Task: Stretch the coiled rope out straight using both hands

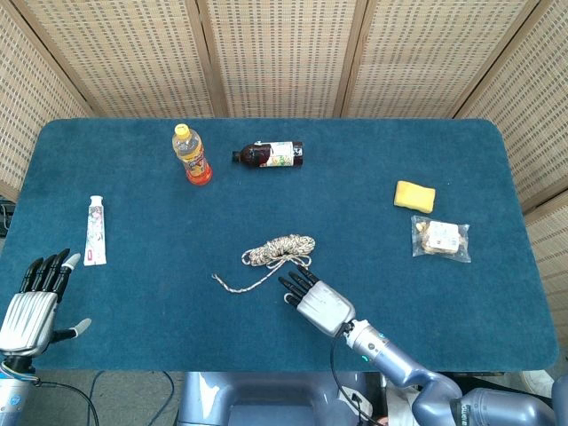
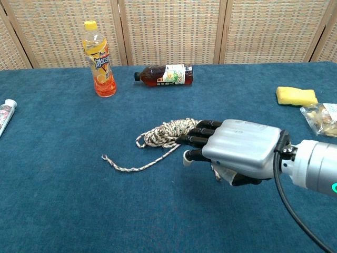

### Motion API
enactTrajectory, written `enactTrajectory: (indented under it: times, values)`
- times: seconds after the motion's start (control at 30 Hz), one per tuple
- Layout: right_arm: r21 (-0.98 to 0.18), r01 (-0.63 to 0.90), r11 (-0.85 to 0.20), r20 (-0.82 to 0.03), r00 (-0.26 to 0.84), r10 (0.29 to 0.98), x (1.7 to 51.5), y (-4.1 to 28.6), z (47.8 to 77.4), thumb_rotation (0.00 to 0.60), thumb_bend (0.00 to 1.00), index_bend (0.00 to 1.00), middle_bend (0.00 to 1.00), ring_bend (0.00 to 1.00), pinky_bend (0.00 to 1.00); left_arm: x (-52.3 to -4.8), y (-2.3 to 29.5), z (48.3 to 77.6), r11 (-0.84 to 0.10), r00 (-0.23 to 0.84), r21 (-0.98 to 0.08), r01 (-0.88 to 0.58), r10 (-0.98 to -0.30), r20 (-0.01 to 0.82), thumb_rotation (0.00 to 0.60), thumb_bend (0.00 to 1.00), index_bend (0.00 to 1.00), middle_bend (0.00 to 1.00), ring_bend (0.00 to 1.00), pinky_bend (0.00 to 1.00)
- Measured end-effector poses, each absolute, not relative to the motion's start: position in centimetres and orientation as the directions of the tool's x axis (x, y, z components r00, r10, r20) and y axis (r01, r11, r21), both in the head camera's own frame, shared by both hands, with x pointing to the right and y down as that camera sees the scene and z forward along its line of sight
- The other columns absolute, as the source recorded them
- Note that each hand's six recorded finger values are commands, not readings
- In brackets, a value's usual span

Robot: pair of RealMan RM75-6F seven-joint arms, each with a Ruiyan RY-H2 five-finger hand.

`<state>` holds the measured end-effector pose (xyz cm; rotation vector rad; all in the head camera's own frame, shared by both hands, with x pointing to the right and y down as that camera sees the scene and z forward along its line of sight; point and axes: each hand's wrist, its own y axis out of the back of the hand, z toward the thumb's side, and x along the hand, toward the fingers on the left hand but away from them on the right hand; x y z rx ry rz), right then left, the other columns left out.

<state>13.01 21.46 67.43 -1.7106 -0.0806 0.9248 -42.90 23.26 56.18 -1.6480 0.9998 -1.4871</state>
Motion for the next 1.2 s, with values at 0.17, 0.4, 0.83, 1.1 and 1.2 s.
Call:
enactTrajectory:
  times: [0.17,0.4,0.83,1.1,1.2]
  values:
    - [-0.835,-0.425,-0.349,-0.550,0.678,0.488,12.6,22.0,68.2,0.600,0.92,0.25,0.00,0.00,0.00,-42.8,23.3,56.3,-0.467,0.046,-0.880,-0.090,-0.884,0.465,0.600,0.00,0.00,0.00,0.00,0.00]
    - [-0.811,-0.477,-0.340,-0.585,0.646,0.490,13.3,22.4,69.5,0.600,0.92,0.27,0.00,0.00,0.00,-42.7,23.3,56.6,-0.474,0.047,-0.877,-0.080,-0.880,0.472,0.600,0.00,0.00,0.00,0.00,0.00]
    - [-0.764,-0.545,-0.344,-0.636,0.550,0.541,16.5,21.4,71.0,0.600,0.92,0.38,0.00,0.00,0.00,-42.4,23.4,56.9,-0.481,0.052,-0.873,-0.076,-0.877,0.479,0.600,0.00,0.00,0.00,0.00,0.00]
    - [-0.739,-0.585,-0.334,-0.651,0.493,0.577,18.5,20.5,71.2,0.600,0.92,0.39,0.00,0.00,0.00,-42.4,23.3,56.9,-0.481,0.050,-0.873,-0.075,-0.877,0.479,0.600,0.00,0.00,0.00,0.00,0.00]
    - [-0.725,-0.599,-0.340,-0.658,0.456,0.599,19.3,19.9,71.4,0.600,0.92,0.39,0.00,0.00,0.00,-42.3,23.4,56.9,-0.480,0.051,-0.874,-0.075,-0.877,0.477,0.600,0.00,0.00,0.00,0.00,0.00]
